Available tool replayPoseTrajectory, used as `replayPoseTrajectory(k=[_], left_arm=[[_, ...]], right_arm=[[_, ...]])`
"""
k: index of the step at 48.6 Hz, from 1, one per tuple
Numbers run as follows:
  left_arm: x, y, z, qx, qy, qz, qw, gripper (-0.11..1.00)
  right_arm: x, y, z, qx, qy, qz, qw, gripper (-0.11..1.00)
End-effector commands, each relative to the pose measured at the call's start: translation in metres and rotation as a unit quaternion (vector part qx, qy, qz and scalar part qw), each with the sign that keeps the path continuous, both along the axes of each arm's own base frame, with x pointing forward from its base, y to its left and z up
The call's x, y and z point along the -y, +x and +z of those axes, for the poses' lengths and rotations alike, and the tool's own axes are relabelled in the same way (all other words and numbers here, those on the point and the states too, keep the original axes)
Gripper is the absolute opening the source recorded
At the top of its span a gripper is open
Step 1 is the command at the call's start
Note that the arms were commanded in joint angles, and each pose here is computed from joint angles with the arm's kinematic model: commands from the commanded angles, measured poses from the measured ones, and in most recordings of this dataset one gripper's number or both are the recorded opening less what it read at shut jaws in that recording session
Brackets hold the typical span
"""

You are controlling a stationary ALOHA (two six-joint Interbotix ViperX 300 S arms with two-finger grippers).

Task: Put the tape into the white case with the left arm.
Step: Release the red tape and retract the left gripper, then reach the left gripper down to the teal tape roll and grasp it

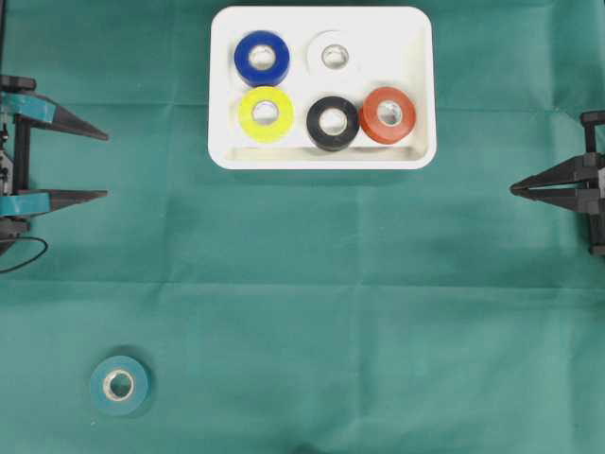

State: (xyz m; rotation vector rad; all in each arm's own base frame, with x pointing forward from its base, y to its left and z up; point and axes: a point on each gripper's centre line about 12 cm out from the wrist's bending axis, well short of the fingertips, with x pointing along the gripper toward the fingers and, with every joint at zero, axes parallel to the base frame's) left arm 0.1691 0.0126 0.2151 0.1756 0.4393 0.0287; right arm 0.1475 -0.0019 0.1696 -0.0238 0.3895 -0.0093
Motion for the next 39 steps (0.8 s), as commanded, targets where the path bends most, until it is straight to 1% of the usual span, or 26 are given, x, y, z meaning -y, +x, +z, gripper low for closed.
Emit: replayPoseTrajectory(k=[1,7,13,17,28,33,39], left_arm=[[0.003,0.001,0.001,0.001,-0.007,-0.005,1.0000,0.84],[0.011,0.000,-0.002,-0.006,-0.020,-0.023,0.9995,0.84],[0.027,-0.002,-0.006,-0.014,-0.037,-0.061,0.9973,0.84],[0.037,-0.004,-0.007,-0.016,-0.042,-0.089,0.9950,0.84],[0.060,-0.010,-0.009,-0.021,-0.040,-0.160,0.9860,0.84],[0.070,-0.014,-0.012,-0.026,-0.040,-0.193,0.9800,0.83],[0.080,-0.018,-0.011,-0.026,-0.040,-0.225,0.9732,0.83]], right_arm=[[0.000,0.002,0.005,0.006,0.000,0.000,1.0000,-0.09],[0.000,0.003,0.006,0.007,0.000,0.000,1.0000,-0.09],[0.000,0.003,0.006,0.007,0.000,0.000,1.0000,-0.09],[0.000,0.003,0.006,0.007,0.000,0.000,1.0000,-0.09],[0.000,0.003,0.006,0.007,-0.001,0.000,1.0000,-0.09],[0.000,0.003,0.006,0.007,0.000,0.000,1.0000,-0.09],[0.000,0.003,0.006,0.007,0.000,0.000,1.0000,-0.09]])
